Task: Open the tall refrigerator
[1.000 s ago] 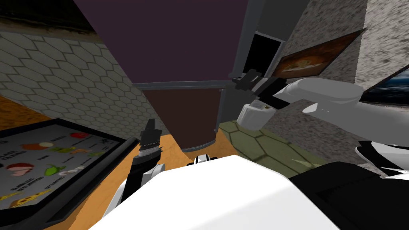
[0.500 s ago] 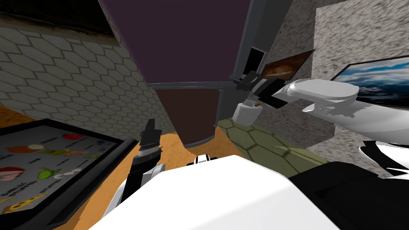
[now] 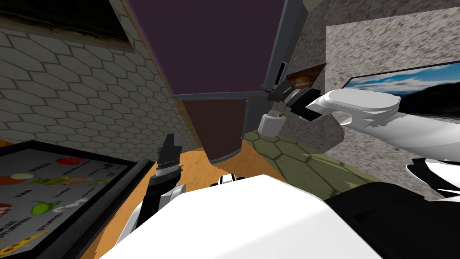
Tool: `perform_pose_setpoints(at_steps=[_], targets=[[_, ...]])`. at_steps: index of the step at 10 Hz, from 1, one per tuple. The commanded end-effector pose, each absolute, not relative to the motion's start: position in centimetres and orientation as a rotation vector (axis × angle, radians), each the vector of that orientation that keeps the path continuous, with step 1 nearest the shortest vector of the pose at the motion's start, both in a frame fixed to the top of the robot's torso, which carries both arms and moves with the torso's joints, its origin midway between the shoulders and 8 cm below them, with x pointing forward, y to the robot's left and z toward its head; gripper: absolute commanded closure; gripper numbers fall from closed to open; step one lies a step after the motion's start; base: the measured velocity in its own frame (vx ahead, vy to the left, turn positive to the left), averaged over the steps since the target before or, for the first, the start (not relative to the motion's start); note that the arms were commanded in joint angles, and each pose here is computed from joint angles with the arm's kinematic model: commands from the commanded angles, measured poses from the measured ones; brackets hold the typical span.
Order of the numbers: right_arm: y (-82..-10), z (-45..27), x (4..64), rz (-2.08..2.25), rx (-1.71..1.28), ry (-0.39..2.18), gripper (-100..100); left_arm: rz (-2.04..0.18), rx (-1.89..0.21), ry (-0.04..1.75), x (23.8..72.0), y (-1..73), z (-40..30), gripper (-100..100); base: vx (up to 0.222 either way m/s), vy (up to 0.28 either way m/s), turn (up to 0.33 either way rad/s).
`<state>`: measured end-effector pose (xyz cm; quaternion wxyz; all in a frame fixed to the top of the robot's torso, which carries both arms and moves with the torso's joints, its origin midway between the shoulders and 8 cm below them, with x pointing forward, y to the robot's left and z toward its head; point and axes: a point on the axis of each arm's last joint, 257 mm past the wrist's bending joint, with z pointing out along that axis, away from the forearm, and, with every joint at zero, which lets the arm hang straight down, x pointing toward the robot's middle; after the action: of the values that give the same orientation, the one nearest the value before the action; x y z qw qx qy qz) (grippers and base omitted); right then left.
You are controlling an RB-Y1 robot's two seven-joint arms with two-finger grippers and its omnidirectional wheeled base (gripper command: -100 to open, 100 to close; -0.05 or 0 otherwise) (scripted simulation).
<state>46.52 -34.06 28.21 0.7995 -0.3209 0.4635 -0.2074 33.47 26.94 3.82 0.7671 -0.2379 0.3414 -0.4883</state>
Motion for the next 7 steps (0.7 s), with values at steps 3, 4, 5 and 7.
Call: perform_pose_setpoints(at_steps=[3,4,5,7], targets=[[-35.8,28.9,47.1,-0.498,-0.667,1.002,100,-1.06,-0.517,0.741,33.5,26.9,3.8,0,-0.163,0.239,-0.141],[-36.5,29.0,47.4,-0.516,-0.658,1.007,100,-1.06,-0.517,0.741,33.5,26.9,3.8,0,-0.193,0.252,-0.212],[-37.1,29.1,47.6,-0.533,-0.65,1.012,100,-1.06,-0.517,0.741,33.5,26.9,3.8,0,-0.199,0.25,-0.218],[-37.8,29.2,47.8,-0.55,-0.641,1.017,100,-1.06,-0.517,0.741,33.5,26.9,3.8,0,-0.185,0.208,-0.103]])
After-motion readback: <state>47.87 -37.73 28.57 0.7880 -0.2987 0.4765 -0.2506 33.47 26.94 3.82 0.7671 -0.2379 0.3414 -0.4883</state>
